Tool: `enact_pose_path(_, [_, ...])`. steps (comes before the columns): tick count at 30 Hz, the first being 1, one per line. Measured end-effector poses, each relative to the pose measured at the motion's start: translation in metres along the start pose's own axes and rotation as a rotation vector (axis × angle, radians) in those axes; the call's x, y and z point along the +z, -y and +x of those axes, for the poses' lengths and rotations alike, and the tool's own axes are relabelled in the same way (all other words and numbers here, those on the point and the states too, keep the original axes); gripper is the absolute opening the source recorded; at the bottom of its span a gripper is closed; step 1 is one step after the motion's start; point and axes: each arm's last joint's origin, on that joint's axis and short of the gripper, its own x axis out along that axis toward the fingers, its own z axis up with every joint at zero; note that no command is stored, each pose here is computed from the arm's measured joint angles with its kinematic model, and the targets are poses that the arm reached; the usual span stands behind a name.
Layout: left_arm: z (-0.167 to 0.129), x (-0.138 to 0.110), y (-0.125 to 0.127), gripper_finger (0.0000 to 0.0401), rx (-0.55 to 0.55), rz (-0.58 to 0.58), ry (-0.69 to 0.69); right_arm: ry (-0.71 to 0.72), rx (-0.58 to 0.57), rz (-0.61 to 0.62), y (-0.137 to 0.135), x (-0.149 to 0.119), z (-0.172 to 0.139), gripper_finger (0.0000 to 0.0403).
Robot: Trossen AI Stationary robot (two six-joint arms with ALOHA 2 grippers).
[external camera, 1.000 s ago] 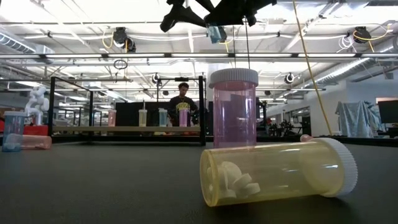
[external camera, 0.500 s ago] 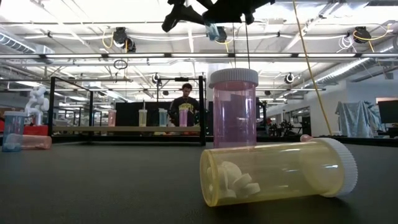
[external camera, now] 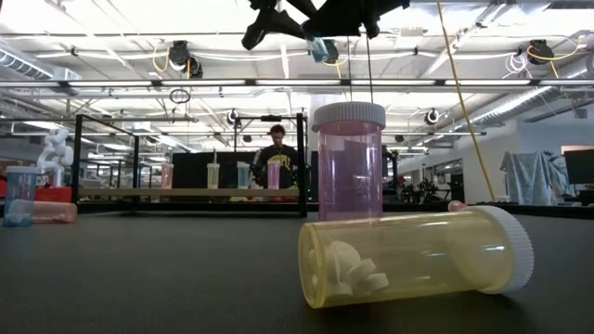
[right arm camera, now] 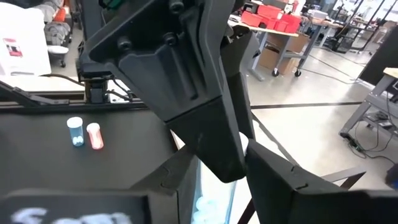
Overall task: Pick and place medicine bottles onto shelf by color
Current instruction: Put the right blue pill bottle on the shelf aligned with the other blue pill bottle
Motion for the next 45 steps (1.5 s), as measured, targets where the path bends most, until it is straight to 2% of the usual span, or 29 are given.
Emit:
enact_pose_path(5, [0.000, 0.002, -0.008, 0.0120, 0.031, 0.005, -0.007, -0.020, -0.017, 0.092, 0.005, -0.002, 0.002, 0.0149])
enact_pose_path(9, [-0.003, 0.009, -0.019, 0.0121, 0.063, 0.005, 0.003, -0.084, -0.026, 0.197, 0.007, -0.009, 0.002, 0.0190])
enact_pose_path(15, [-0.019, 0.022, -0.045, 0.0121, 0.144, 0.045, 0.005, -0.212, -0.032, 0.169, 0.007, -0.022, 0.000, 0.0263])
enact_pose_path(18, [-0.032, 0.025, -0.066, 0.0121, 0.229, 0.064, -0.036, -0.250, -0.040, 0.154, 0.008, -0.026, 0.000, 0.0288])
enact_pose_path(22, [-0.046, 0.037, -0.091, 0.0121, 0.323, 0.128, -0.020, -0.265, -0.054, 0.153, 0.012, -0.028, 0.001, 0.0301])
enact_pose_path(25, [-0.055, 0.048, -0.103, 0.0122, 0.372, 0.170, 0.043, -0.282, -0.072, 0.153, 0.017, -0.030, 0.002, 0.0302])
enact_pose_path(29, [-0.064, 0.055, -0.128, 0.0122, 0.454, 0.149, 0.055, -0.312, -0.110, 0.158, 0.028, -0.033, 0.004, 0.0302])
enact_pose_path(32, [-0.063, 0.056, -0.146, 0.0122, 0.495, 0.111, 0.079, -0.339, -0.154, 0.220, 0.038, -0.044, 0.007, 0.0302])
enact_pose_path(34, [-0.060, 0.054, -0.158, 0.0122, 0.509, 0.089, 0.084, -0.373, -0.151, 0.309, 0.044, -0.054, 0.009, 0.0302])
enact_pose_path(38, [-0.041, 0.036, -0.179, 0.0122, 0.451, 0.051, 0.087, -0.445, 0.027, 0.494, 0.054, -0.069, 0.011, 0.0302])
enact_pose_path(40, [-0.029, 0.022, -0.188, 0.0122, 0.429, 0.026, 0.069, -0.472, 0.055, 0.528, 0.057, -0.075, 0.011, 0.0302])
enact_pose_path(45, [-0.007, -0.014, -0.204, 0.0122, 0.428, 0.029, 0.034, -0.476, 0.036, 0.550, 0.065, -0.082, 0.009, 0.0302])
